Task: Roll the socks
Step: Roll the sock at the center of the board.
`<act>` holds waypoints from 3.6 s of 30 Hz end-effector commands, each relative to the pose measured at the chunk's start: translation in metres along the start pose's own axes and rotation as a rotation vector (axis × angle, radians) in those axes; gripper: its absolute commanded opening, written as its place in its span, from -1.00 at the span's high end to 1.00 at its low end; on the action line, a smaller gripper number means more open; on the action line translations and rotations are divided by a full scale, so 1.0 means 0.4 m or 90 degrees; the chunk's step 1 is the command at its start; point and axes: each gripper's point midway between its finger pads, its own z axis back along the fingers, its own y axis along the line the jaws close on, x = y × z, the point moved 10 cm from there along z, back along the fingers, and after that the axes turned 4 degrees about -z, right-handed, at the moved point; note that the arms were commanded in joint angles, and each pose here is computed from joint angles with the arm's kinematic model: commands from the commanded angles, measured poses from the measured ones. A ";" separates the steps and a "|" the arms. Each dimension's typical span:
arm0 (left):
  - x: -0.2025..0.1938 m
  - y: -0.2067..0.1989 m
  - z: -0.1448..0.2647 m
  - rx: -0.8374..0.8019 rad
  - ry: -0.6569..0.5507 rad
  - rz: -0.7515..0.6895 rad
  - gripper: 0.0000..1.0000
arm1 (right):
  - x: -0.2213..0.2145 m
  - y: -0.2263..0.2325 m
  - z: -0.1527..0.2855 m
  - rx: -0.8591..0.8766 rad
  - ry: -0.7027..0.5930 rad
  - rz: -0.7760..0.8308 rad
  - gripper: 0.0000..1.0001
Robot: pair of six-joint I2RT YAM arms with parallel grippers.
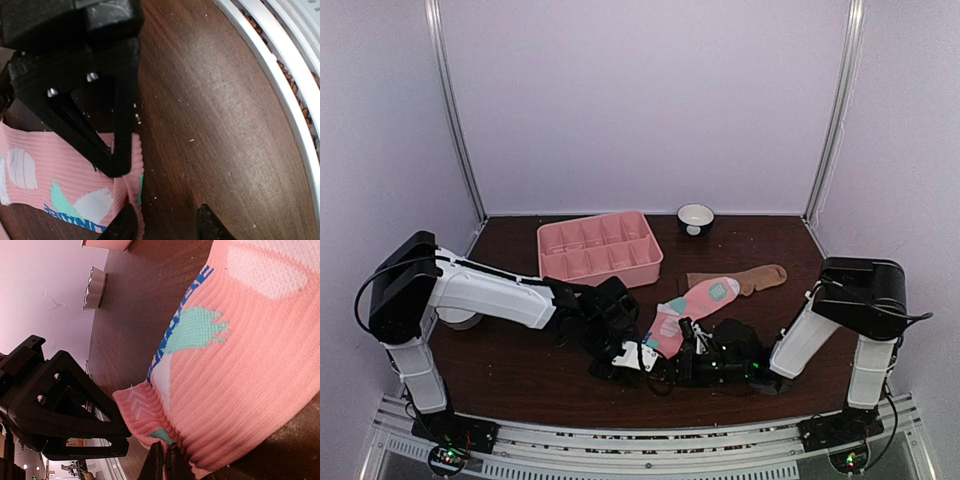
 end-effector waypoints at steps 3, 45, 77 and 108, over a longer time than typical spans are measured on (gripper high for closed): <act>0.004 0.019 -0.023 0.019 0.013 -0.027 0.17 | -0.056 -0.134 0.008 -0.182 0.075 -0.070 1.00; -0.077 0.125 -0.038 -0.053 0.010 0.222 0.69 | -0.045 -0.112 0.010 -0.154 0.080 -0.049 1.00; -0.141 0.102 -0.119 -0.315 0.089 0.389 0.86 | -0.066 0.072 0.286 -0.422 -0.439 0.396 -0.99; -0.187 0.124 -0.166 -0.326 0.140 0.441 0.86 | -0.157 0.128 -0.023 -0.292 0.050 1.000 0.25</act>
